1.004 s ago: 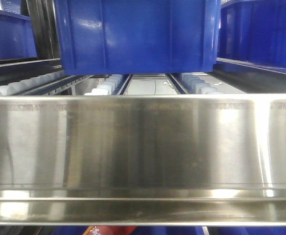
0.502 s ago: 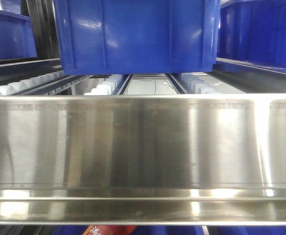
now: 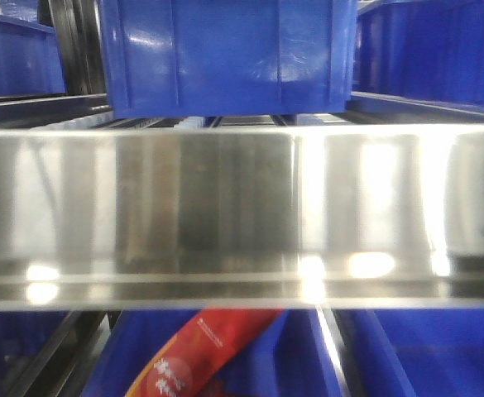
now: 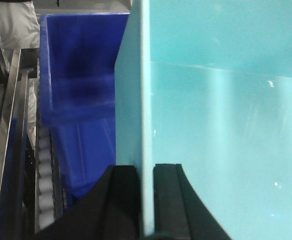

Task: Fetch blue bin and place on conveyor start
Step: 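Pull the held teal bin back from the shelf with both grippers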

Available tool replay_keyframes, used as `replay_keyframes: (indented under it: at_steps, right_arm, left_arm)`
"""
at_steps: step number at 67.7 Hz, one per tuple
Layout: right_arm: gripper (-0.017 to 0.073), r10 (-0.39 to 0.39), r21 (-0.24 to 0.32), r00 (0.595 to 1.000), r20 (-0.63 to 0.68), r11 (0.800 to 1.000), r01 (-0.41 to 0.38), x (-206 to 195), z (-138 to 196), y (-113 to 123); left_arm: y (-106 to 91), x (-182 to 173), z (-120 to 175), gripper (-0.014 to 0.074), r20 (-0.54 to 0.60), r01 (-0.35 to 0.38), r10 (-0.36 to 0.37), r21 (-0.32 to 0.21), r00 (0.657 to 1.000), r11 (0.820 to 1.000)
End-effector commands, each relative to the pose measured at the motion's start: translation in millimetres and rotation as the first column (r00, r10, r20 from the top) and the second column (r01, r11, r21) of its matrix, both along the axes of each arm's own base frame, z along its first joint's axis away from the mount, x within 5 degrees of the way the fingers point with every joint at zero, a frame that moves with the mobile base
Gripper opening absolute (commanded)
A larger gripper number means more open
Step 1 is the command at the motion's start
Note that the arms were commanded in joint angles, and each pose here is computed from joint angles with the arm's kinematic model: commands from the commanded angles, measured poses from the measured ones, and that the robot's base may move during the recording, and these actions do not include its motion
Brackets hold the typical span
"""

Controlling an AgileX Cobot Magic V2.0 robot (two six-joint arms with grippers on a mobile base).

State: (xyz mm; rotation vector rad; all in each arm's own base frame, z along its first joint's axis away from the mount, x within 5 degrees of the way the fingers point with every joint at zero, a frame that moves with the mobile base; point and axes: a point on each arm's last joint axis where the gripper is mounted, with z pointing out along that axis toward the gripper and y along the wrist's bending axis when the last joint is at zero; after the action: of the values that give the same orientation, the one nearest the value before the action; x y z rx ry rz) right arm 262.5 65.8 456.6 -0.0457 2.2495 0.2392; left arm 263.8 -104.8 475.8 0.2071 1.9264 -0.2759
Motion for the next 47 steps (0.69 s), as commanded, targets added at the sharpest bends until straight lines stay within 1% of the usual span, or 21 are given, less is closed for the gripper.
replay_keyframes:
  at_steps: [1,31,47]
  right_arm:
    - [-0.0153,0.005,-0.024,0.999,0.044,1.000,-0.004,-5.5,8.3,-3.8]
    - [-0.0153,0.005,-0.022,0.999,0.052,1.000,-0.004,-5.0,8.9,-3.7]
    - [-0.0153,0.005,-0.009,0.994,0.107,1.000,-0.005,-2.2,13.2,-3.0]
  left_arm:
    - [-0.9,-2.2,13.1,-0.0111,0.092,0.015,-0.010,-0.057,0.996,0.998]
    - [-0.9,-2.2,13.1,-0.0111,0.092,0.015,-0.010,-0.057,0.996,0.998]
    - [-0.9,-2.2,13.1,-0.0111,0.092,0.015,-0.010,-0.057,0.996,0.998]
